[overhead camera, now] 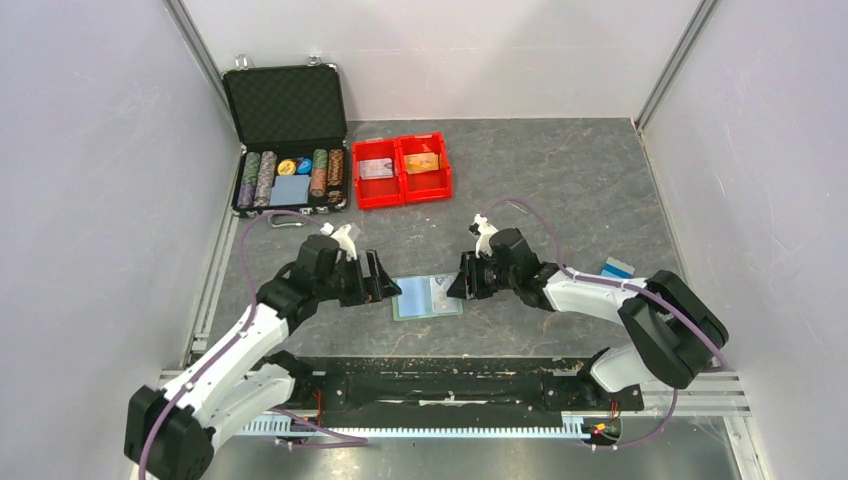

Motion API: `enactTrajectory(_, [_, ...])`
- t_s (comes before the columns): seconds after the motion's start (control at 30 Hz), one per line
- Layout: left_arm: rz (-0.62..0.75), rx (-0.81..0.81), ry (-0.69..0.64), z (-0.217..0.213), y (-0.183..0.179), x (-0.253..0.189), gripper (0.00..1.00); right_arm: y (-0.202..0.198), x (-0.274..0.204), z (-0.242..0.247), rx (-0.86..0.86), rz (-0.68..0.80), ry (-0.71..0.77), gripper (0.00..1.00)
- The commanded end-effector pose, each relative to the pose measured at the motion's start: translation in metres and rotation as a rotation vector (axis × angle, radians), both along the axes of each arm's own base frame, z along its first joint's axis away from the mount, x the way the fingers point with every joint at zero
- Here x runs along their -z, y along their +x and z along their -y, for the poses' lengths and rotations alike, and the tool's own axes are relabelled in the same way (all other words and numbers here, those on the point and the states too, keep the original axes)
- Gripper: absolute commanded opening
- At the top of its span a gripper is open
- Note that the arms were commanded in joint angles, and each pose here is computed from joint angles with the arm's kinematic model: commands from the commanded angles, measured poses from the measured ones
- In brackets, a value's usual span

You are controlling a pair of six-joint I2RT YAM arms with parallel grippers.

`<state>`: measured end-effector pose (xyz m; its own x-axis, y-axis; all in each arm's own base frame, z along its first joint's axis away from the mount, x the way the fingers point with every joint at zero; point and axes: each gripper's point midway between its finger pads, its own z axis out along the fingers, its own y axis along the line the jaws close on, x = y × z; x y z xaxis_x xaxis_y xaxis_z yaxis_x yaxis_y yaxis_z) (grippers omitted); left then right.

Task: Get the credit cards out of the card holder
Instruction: Remove the credit card from the card holder.

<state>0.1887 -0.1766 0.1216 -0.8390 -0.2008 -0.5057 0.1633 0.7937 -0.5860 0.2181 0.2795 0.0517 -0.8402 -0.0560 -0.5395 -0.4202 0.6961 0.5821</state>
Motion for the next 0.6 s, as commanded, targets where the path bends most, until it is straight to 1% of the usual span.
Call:
enactTrajectory(0.0, [-0.038, 0.079, -0.158, 0.03, 0.0, -0.007, 0.84, 0.005, -0.01, -0.012, -0.009, 0.032, 0.066, 0.36])
enactTrajectory(0.2, [-0.094, 0.077, -0.16, 0.038, 0.008, 0.014, 0.73, 0.003, -0.003, -0.013, -0.008, 0.0, 0.063, 0.34])
enactTrajectory(0.37, [-0.133, 0.047, -0.129, 0.038, 0.016, 0.038, 0.66, -0.001, -0.013, -0.016, -0.016, 0.008, 0.099, 0.33])
enactTrajectory(0.47, [-0.158, 0.01, -0.101, 0.034, 0.019, 0.052, 0.62, 0.0, -0.02, -0.02, -0.013, 0.015, 0.105, 0.35])
enactTrajectory(0.57, [-0.17, 0.005, -0.101, 0.034, 0.02, 0.057, 0.6, -0.003, -0.029, -0.029, -0.028, 0.022, 0.121, 0.39])
